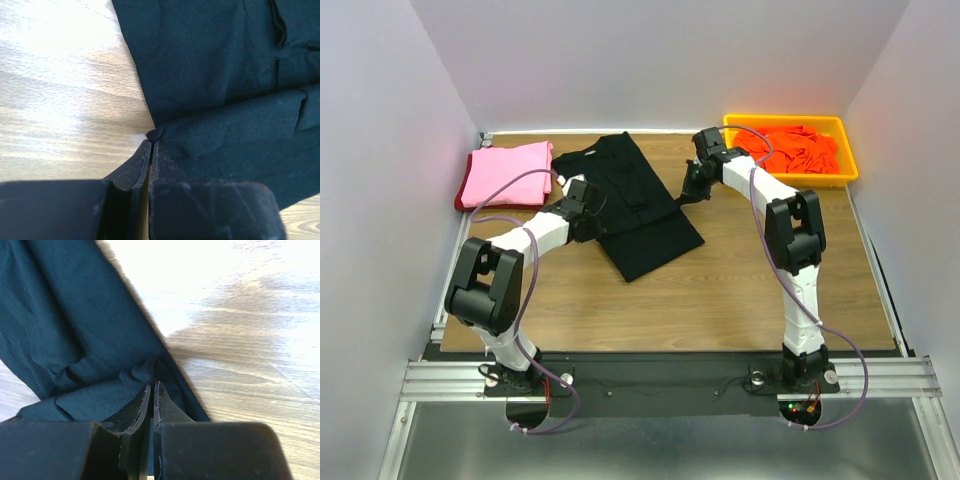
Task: Fold and stack the t-shirts
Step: Fold the tshirt
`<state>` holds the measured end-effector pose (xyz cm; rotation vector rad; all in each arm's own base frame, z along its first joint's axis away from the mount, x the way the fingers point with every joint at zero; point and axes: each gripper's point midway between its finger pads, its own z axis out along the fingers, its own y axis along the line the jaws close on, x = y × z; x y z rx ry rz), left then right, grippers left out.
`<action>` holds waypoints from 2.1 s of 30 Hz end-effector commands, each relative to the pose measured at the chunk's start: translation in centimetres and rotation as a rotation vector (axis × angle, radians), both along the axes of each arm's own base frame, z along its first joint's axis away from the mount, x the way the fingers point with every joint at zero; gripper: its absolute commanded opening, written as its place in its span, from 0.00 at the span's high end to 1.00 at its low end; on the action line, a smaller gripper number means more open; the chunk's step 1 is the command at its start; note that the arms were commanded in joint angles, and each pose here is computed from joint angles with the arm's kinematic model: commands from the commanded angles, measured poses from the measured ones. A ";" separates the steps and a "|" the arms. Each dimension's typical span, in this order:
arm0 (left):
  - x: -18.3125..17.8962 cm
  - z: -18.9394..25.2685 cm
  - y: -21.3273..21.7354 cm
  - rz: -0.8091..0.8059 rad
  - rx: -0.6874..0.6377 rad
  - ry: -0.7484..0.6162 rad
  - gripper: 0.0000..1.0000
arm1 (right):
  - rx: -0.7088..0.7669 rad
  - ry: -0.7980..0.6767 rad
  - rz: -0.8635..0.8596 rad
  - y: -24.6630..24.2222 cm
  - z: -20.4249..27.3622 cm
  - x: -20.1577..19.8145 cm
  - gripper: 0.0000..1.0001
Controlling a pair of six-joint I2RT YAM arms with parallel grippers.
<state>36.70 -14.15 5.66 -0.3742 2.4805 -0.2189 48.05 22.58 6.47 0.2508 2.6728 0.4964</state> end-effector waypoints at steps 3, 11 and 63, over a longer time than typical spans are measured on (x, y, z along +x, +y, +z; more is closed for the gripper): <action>0.1 -1.4 3.1 0.059 0.115 0.035 1.00 | -0.041 -0.121 -0.080 -2.3 2.1 2.9 0.98; 0.5 -1.7 3.3 0.077 0.118 0.030 1.00 | -0.025 -0.164 -0.072 -1.8 3.4 3.6 0.96; -1.6 5.0 1.9 0.000 0.093 -0.151 0.15 | -0.048 -0.202 -0.024 4.5 3.1 -2.2 0.48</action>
